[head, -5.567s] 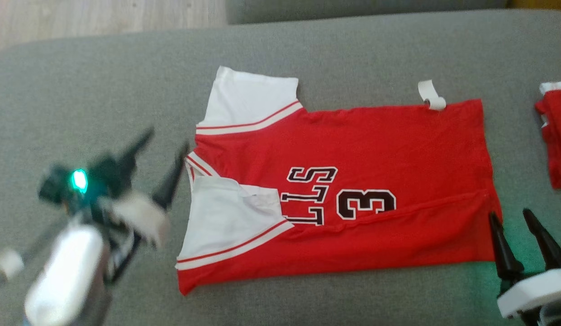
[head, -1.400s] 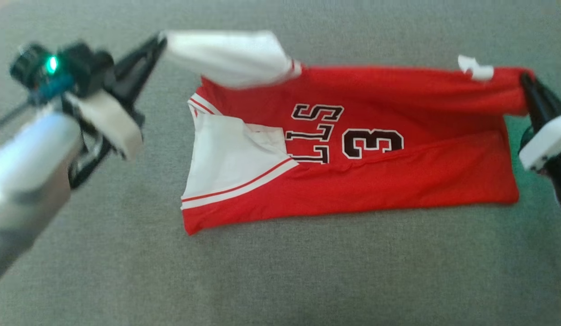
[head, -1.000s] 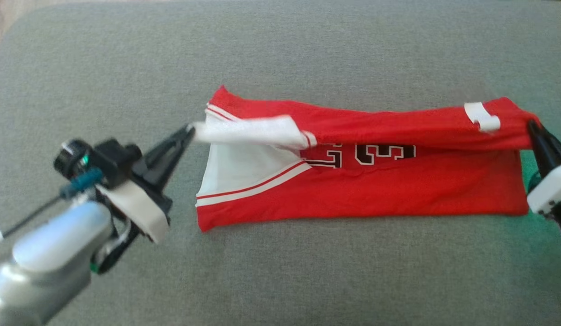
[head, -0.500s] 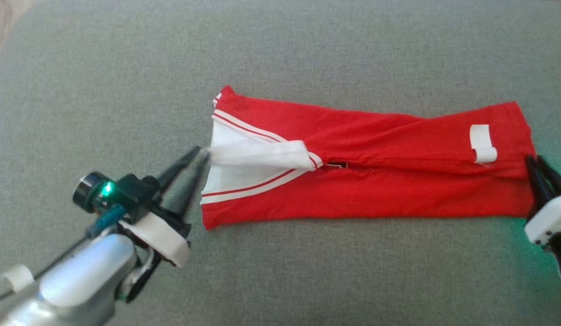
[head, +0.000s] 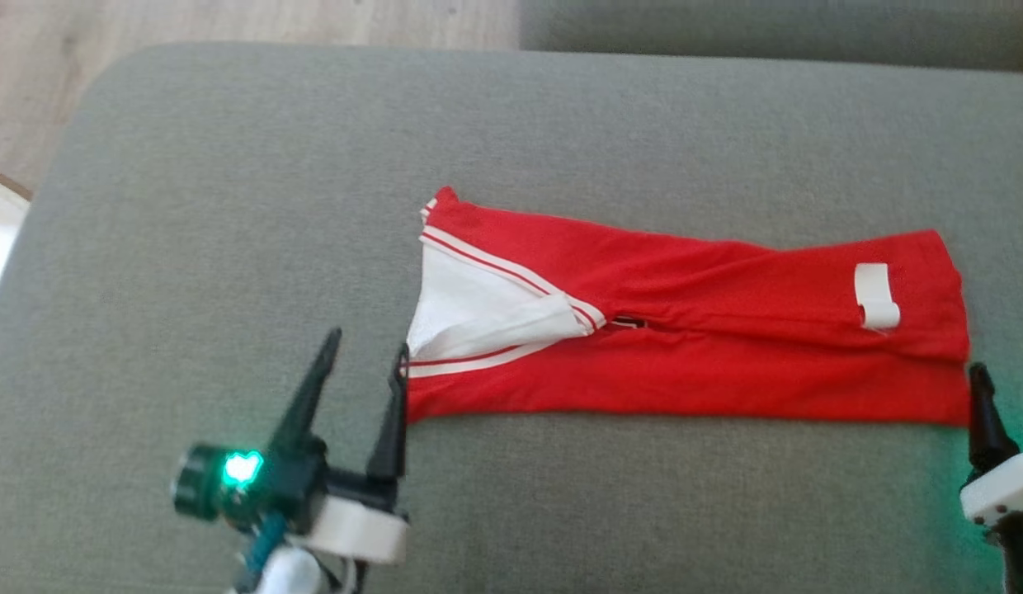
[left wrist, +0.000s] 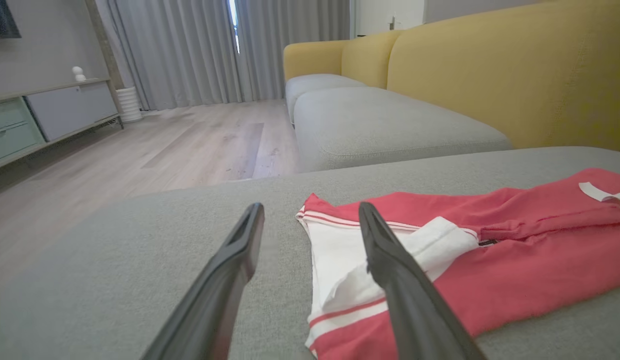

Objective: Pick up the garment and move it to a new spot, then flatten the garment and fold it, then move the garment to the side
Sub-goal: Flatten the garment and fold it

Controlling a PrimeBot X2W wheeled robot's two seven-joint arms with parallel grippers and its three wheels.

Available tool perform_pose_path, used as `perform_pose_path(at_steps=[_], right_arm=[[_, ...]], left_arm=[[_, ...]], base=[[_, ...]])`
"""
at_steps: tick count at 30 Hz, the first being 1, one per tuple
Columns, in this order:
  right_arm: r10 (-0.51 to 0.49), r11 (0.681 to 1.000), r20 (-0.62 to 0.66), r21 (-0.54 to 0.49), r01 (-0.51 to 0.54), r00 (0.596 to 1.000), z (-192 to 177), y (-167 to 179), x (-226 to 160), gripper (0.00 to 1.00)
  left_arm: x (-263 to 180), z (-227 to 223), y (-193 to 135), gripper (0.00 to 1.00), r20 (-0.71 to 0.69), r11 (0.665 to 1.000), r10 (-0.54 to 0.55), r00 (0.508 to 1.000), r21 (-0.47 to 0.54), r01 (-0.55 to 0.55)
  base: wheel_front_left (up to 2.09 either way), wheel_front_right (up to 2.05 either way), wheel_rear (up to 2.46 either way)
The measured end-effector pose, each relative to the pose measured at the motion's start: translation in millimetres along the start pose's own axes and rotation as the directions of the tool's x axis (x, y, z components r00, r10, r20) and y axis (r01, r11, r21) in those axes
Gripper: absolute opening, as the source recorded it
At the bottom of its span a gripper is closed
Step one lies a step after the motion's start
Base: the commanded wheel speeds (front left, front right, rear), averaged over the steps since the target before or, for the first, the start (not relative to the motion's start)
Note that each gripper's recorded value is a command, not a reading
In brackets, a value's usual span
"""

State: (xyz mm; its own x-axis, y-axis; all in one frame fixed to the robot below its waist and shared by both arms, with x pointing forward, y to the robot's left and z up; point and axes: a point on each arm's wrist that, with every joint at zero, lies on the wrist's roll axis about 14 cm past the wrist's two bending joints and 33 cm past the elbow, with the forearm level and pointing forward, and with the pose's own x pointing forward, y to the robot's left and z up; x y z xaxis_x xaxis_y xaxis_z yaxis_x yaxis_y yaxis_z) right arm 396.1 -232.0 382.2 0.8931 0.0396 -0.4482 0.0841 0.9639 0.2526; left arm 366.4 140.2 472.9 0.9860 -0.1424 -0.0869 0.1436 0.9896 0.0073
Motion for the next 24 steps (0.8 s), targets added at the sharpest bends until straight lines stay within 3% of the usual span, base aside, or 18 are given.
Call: perform_pose_path(at_steps=[8, 15, 16, 17, 18, 19, 24], right_arm=[[-0.047, 0.999, 0.025, -0.021, 0.047, 0.999, 13, 5, 23, 1.0], [-0.081, 0.995, -0.131, -0.073, 0.072, 0.988, -20, 5, 31, 1.0], [-0.084, 0.994, -0.139, -0.078, 0.073, 0.987, -21, 5, 32, 0.93], [-0.082, 0.994, -0.146, -0.078, 0.071, 0.986, -21, 6, 32, 0.61], [-0.076, 0.995, -0.155, -0.072, 0.066, 0.985, -23, 9, 32, 0.21], [-0.068, 0.996, -0.161, -0.062, 0.059, 0.985, -25, 13, 32, 0.0], [-0.035, 0.999, -0.143, -0.027, 0.031, 0.989, -21, 25, 29, 0.0]], left_arm=[[-31, 2, -14, 1.0, 0.039, 0.998, 0.06, 0.997, -0.004, -0.06], [-39, 10, -4, 1.0, 0.074, 0.995, 0.095, 0.993, 0.018, -0.096], [-40, 12, -3, 1.0, 0.081, 0.995, 0.099, 0.992, 0.018, -0.101], [-41, 13, 0, 1.0, 0.086, 0.993, 0.11, 0.99, 0.02, -0.112], [-41, 14, 2, 1.0, 0.091, 0.993, 0.116, 0.989, 0.021, -0.119], [-43, 14, 3, 1.0, 0.092, 0.993, 0.116, 0.989, 0.022, -0.119], [-46, 11, 2, 1.0, 0.085, 0.993, 0.118, 0.989, 0.016, -0.12]], base=[[0.0, 0.0, 0.0], [0.0, 0.0, 0.0], [0.0, 0.0, 0.0], [0.0, 0.0, 0.0], [0.0, 0.0, 0.0], [0.0, 0.0, 0.0], [0.0, 0.0, 0.0]])
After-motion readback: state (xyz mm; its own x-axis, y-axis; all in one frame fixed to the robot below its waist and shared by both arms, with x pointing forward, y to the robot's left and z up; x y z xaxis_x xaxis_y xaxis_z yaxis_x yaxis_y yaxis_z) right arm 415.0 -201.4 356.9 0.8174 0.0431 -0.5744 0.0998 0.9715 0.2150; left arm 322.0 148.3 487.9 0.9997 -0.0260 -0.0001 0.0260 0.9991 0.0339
